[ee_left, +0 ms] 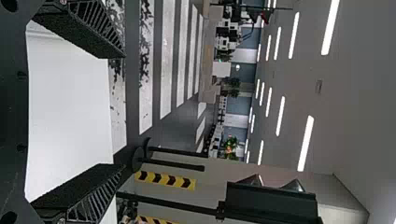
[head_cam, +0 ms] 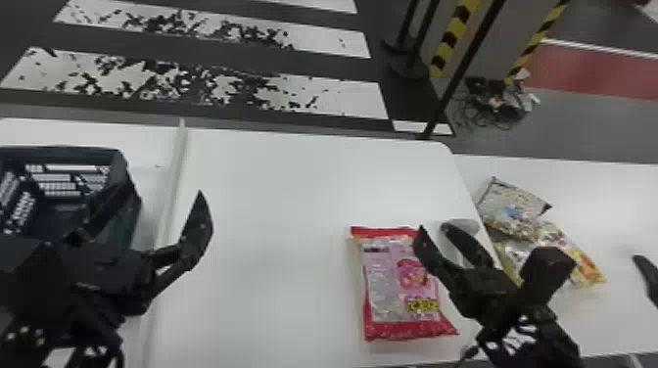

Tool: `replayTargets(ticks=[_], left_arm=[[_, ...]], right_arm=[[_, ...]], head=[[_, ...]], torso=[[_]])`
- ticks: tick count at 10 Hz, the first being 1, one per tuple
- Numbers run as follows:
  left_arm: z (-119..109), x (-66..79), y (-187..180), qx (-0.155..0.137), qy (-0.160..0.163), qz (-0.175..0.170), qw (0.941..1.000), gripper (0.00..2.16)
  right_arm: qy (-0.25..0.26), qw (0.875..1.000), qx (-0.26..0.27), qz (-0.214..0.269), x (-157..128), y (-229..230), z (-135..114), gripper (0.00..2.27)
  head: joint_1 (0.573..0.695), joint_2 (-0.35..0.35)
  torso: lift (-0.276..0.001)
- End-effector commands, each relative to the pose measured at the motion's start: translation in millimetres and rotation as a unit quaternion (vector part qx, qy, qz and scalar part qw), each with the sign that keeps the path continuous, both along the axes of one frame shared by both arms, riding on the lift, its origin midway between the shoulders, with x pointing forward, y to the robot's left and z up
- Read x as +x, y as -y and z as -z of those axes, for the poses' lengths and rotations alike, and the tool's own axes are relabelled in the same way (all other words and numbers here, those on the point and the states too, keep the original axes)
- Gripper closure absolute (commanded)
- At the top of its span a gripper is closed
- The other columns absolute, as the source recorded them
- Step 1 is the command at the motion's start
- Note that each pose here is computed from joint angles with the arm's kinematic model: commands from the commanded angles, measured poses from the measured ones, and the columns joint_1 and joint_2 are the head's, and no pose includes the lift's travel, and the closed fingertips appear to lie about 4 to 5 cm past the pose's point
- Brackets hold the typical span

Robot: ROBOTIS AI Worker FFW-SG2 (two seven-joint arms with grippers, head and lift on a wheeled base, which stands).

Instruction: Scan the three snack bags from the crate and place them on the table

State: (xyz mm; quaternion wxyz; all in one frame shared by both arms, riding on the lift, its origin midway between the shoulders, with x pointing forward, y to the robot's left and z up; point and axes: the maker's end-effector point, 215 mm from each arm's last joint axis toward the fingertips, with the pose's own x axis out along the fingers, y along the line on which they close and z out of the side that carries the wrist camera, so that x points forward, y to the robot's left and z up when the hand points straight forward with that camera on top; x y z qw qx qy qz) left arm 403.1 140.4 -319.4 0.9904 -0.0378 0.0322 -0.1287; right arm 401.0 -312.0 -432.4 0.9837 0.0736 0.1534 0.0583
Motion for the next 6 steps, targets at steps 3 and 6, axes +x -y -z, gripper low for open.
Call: replayTargets(ticks=[3, 6], left_arm=[[1, -0.1, -2, 0.004, 0.000, 0.009, 1.0000, 0.03], [4, -0.6, -6, 0.011, -0.002, 0.013, 0.9998, 0.03]], right_arm=[[-0.022, 0.997, -0.070, 0.002, 12, 39, 13, 0.05], [-0.065, 0.995, -0.076, 0.000, 24, 74, 48, 0.06]], head=[[0.695, -0.267], [0.695, -0.290]], torso=[[-0.062], [-0.062]])
